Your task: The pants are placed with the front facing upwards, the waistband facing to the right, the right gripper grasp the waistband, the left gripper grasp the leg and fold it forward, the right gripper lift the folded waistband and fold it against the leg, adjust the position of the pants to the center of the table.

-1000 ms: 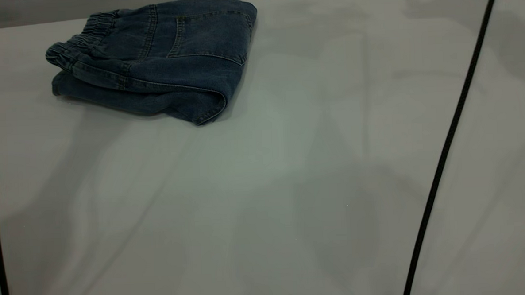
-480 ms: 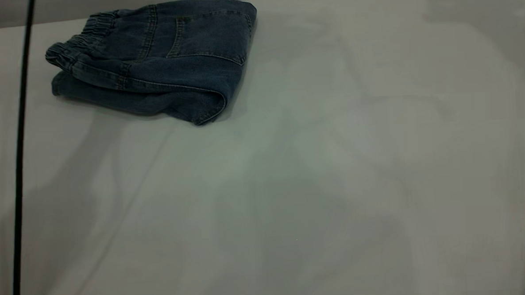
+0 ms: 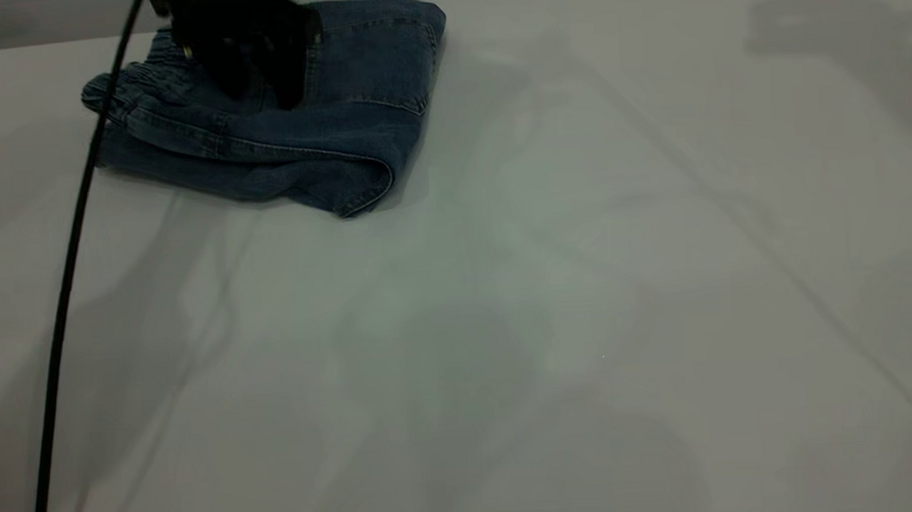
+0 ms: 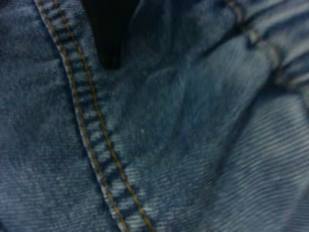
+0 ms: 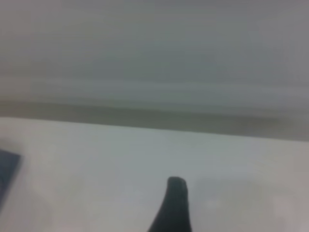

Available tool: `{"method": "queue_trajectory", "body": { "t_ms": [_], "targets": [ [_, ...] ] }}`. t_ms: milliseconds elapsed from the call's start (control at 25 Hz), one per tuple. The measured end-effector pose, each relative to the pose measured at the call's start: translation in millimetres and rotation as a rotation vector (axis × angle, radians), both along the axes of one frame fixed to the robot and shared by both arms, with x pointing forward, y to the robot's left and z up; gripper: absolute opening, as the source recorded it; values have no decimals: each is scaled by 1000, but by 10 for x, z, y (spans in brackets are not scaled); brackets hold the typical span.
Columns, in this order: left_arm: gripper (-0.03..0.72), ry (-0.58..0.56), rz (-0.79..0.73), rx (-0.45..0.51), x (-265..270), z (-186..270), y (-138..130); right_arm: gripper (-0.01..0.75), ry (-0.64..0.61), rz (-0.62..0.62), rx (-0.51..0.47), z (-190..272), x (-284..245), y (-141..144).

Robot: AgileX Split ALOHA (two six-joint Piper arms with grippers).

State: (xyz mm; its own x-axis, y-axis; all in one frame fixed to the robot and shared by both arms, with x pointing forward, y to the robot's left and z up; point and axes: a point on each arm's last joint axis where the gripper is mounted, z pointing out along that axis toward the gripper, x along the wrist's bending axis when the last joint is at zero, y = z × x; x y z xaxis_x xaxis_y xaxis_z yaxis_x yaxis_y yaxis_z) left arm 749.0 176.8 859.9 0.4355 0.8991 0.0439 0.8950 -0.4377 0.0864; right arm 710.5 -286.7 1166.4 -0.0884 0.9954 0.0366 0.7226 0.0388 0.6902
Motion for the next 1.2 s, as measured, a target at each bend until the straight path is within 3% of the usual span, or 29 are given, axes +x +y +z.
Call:
{"method": "queue_trajectory", "body": {
  "t_ms": [400, 600, 1200],
  "targets": [
    [496, 53, 15, -80, -45, -185, -130, 583, -11, 0, 0, 52, -30, 0],
    [498, 83, -34, -125, -170, -193, -495, 583, -11, 0, 1, 52, -30, 0],
    [498, 108, -183, -129, -679, -201, -1550, 583, -12, 0, 1, 52, -29, 0]
  ]
}}
